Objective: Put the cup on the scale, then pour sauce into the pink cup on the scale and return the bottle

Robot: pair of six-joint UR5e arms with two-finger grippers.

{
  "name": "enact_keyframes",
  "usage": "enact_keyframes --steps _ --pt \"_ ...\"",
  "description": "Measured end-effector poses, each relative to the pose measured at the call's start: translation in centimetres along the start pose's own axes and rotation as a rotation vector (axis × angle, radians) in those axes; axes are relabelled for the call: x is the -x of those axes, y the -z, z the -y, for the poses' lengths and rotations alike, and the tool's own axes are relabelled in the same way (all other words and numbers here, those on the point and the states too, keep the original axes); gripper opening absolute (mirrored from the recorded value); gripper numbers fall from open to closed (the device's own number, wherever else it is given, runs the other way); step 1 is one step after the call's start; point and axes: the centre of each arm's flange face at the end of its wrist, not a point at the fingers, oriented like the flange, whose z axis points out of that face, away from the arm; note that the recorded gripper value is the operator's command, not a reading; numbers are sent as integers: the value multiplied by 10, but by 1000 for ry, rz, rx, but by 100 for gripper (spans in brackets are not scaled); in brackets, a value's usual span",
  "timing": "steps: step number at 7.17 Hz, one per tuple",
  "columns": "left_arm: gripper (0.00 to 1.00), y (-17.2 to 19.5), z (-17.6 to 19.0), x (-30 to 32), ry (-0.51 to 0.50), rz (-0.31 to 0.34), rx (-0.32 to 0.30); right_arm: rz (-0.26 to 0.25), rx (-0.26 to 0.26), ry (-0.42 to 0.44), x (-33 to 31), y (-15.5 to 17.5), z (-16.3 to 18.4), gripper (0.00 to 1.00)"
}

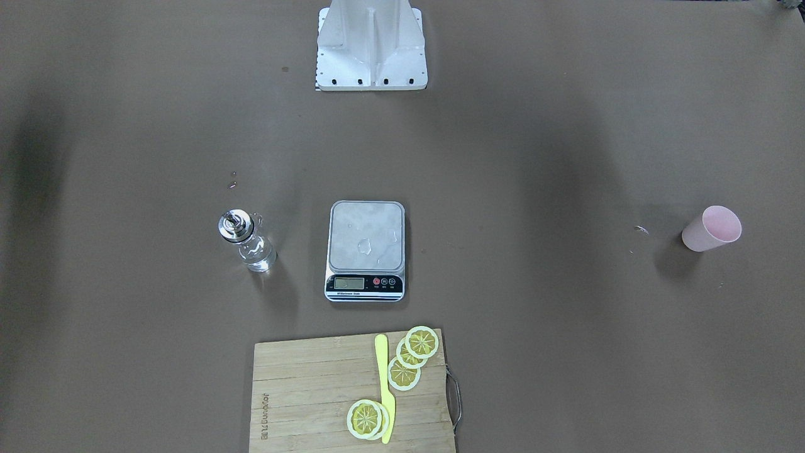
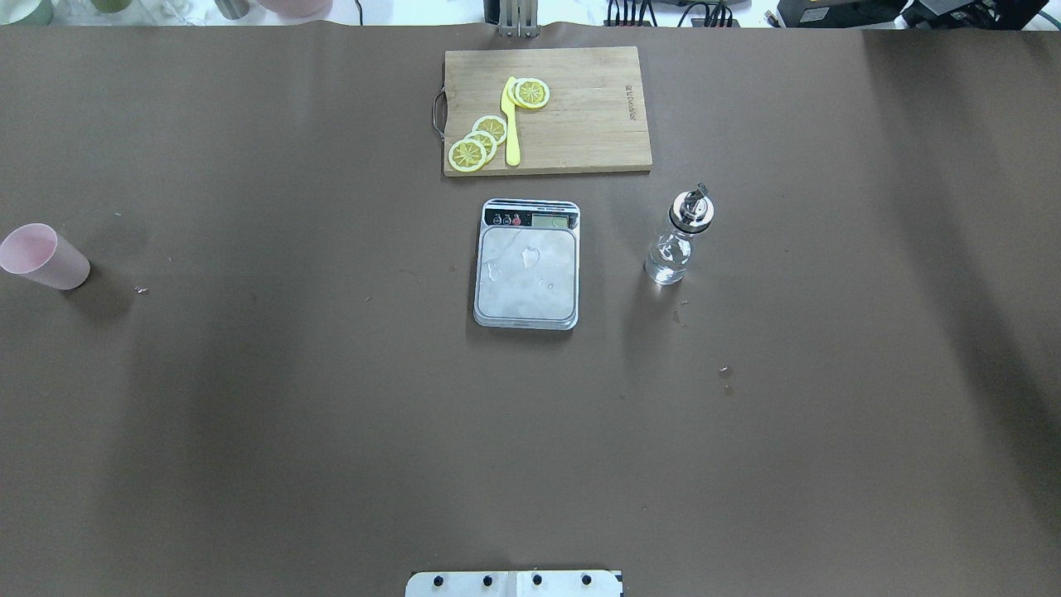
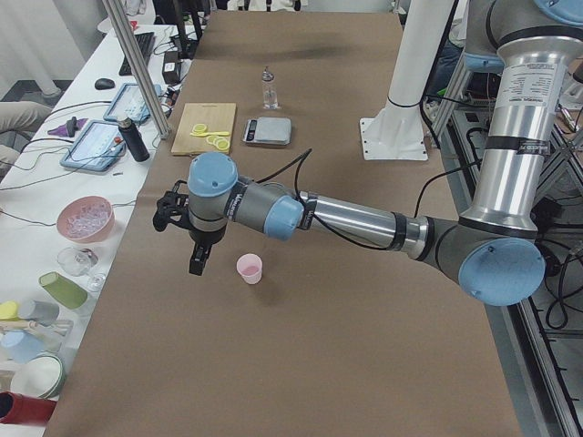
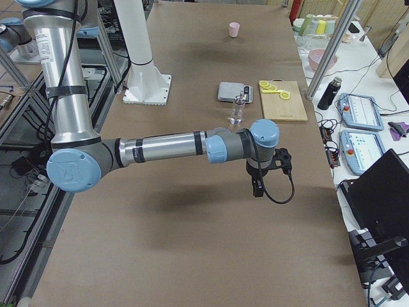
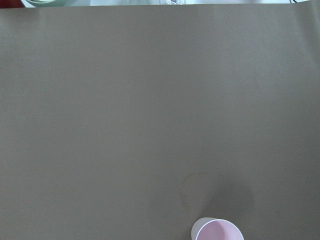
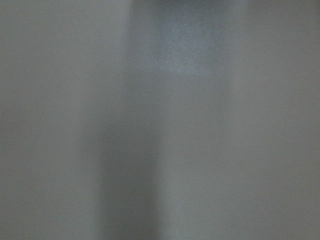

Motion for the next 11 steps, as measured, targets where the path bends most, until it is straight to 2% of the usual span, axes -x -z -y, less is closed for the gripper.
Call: enact_keyframes --steps 2,4,6,7,9,11 --pt "98 -7 -2 -12 133 -14 18 64 -11 18 16 10 -2 100" --pt "98 -14 -3 -36 162 -72 37 104 -15 20 36 15 -2 100" --pt "98 -41 -2 -88 101 -76 74 74 -7 42 95 5 2 100" --pt "98 -60 -5 -107 66 -59 98 65 15 60 123 -11 -1 100" --pt "98 -90 -11 -112 22 -27 134 47 51 93 159 -38 -6 100" --pt "98 -122 -11 -90 -52 -13 188 42 73 127 191 -56 -7 100"
